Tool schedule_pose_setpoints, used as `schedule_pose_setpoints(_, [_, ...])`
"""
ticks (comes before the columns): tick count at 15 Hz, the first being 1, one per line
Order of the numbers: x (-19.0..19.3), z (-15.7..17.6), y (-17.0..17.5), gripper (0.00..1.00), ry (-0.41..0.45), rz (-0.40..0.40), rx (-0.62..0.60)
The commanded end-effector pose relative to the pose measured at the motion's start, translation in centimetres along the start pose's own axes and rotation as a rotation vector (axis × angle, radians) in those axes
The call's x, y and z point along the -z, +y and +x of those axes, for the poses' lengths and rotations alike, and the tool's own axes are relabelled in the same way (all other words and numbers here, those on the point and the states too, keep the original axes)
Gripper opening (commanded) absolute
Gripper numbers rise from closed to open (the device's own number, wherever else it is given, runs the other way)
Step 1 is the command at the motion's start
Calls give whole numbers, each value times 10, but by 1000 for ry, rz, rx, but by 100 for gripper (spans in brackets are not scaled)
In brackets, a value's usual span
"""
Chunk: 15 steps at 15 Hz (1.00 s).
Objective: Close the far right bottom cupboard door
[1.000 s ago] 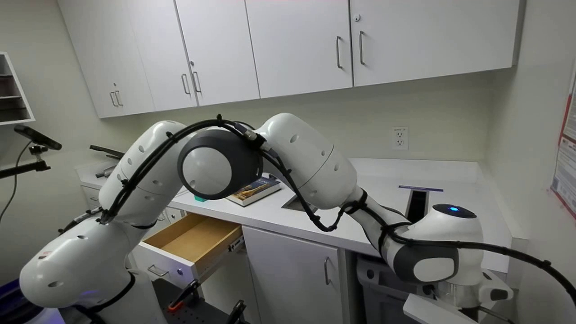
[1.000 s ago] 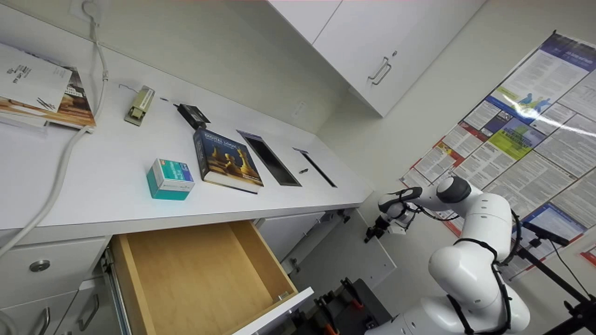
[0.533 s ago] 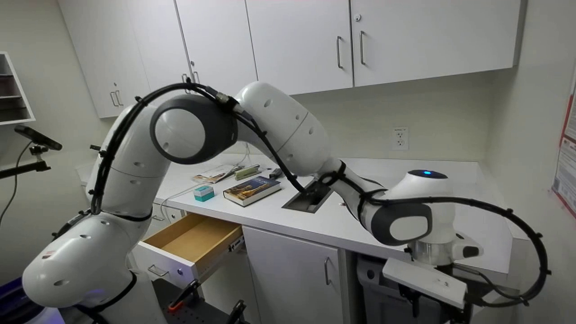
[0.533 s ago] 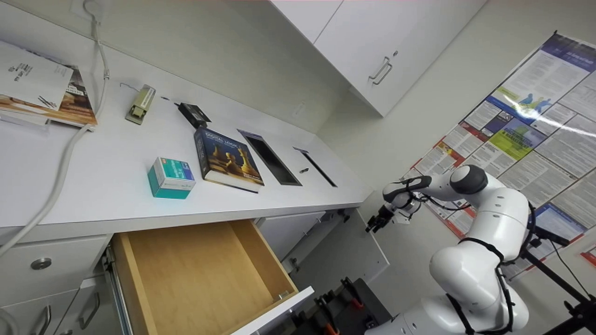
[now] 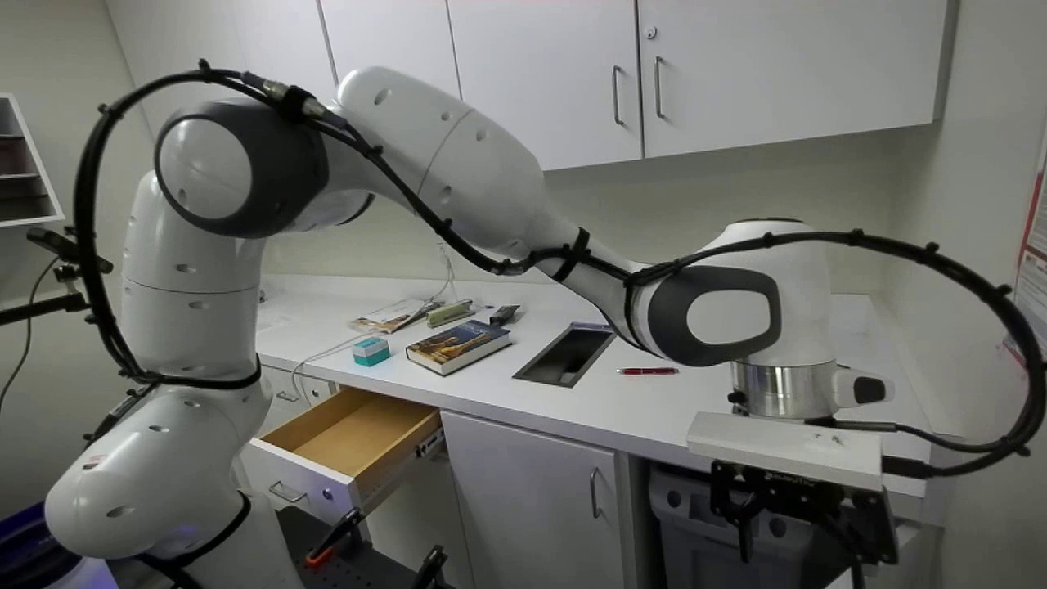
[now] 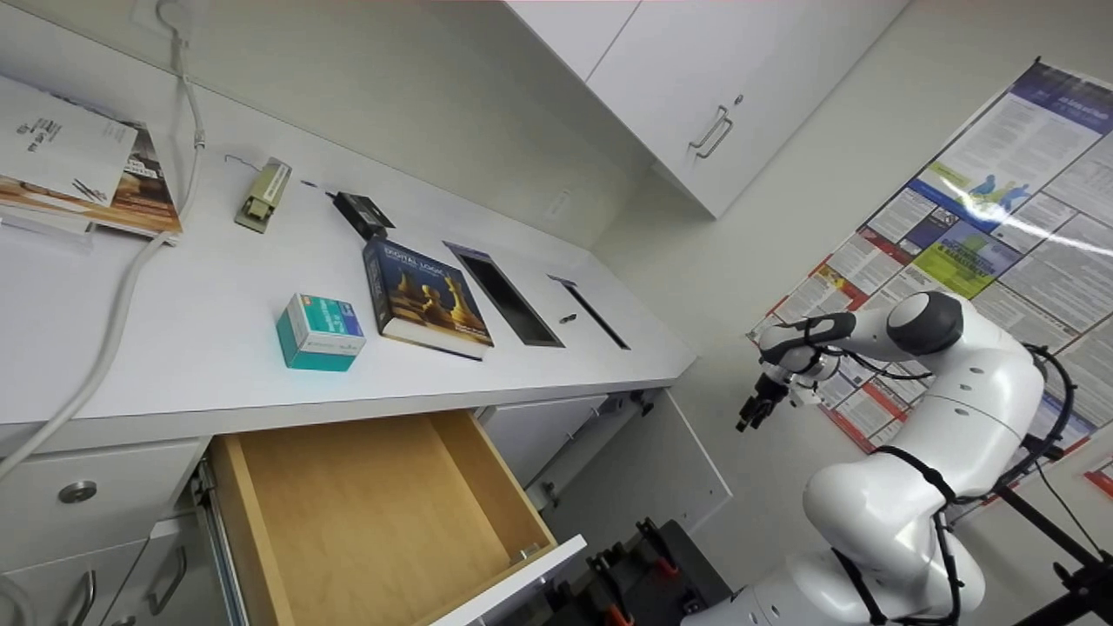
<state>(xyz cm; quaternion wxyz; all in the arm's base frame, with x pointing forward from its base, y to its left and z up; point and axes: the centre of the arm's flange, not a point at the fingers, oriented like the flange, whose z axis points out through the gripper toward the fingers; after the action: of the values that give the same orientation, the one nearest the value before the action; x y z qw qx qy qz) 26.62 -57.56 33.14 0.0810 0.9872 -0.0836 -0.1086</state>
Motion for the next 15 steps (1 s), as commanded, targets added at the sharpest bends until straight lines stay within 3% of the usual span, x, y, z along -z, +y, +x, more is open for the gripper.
schedule_pose_setpoints(1, [0,-39,16,100,-135,-54,141])
schedule_pose_setpoints(5, [-38,-44,25,100,-186,-111,349])
schedule_pose_setpoints(9, [-90,-22,25,100,-119,-181,557])
schedule_pose_setpoints(12, [-124,-13,26,100,-19,-215,698])
schedule_pose_setpoints(13, [-135,-11,28,75,19,-214,742])
schedule_pose_setpoints(15, [-152,-4,26,68,112,-192,805])
